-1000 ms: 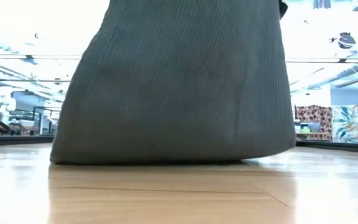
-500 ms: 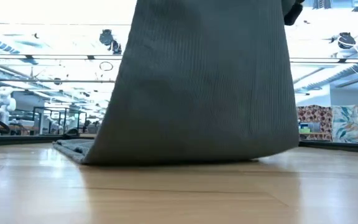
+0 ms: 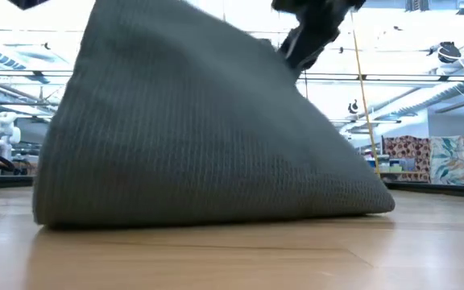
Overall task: Roll towel into tight, uniform cylinder
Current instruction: Roll the gray towel
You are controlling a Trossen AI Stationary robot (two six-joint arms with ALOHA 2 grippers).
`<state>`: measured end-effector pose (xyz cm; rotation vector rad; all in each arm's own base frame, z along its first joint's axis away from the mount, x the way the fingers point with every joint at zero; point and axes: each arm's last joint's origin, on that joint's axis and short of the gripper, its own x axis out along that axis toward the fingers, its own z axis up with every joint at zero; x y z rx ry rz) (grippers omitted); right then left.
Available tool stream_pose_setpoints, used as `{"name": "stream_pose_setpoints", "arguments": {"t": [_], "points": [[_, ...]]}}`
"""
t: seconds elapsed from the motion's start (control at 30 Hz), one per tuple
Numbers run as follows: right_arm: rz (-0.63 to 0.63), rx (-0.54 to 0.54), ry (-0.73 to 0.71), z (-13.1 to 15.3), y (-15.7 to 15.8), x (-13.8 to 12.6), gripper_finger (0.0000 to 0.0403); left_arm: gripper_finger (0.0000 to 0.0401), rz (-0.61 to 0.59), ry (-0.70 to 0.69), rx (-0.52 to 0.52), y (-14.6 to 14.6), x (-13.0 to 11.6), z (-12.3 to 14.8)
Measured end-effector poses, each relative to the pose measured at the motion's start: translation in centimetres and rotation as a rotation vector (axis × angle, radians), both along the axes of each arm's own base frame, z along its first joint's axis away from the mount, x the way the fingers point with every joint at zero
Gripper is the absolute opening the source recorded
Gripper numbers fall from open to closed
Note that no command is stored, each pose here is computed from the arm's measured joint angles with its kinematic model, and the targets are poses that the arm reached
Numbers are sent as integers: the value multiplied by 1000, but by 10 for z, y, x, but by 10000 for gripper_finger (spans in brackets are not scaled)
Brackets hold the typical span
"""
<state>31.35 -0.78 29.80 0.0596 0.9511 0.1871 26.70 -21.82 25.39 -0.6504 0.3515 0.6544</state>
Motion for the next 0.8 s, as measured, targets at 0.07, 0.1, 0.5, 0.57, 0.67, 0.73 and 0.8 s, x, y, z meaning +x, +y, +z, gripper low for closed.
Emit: {"name": "stream_pose_setpoints", "arguments": {"t": [0.07,0.1,0.5,0.57,0.67,0.73,0.8], "points": [[8,-24,-14,-9,-10,10,0,2,32,77,24,8,-7,-7],[8,-34,-30,-12,-15,15,0,2,46,113,27,12,-9,-10],[-105,-25,-156,-26,-58,46,0,1,133,256,-10,50,-5,11],[-104,-33,-169,-13,-60,46,0,1,132,248,-17,56,-7,23],[-70,-79,-261,11,-62,50,0,1,146,262,9,66,-11,33],[-50,-114,-306,17,-64,53,0,1,164,330,52,72,-15,32],[-55,-132,-333,15,-69,57,0,1,194,405,71,79,-21,28]]}}
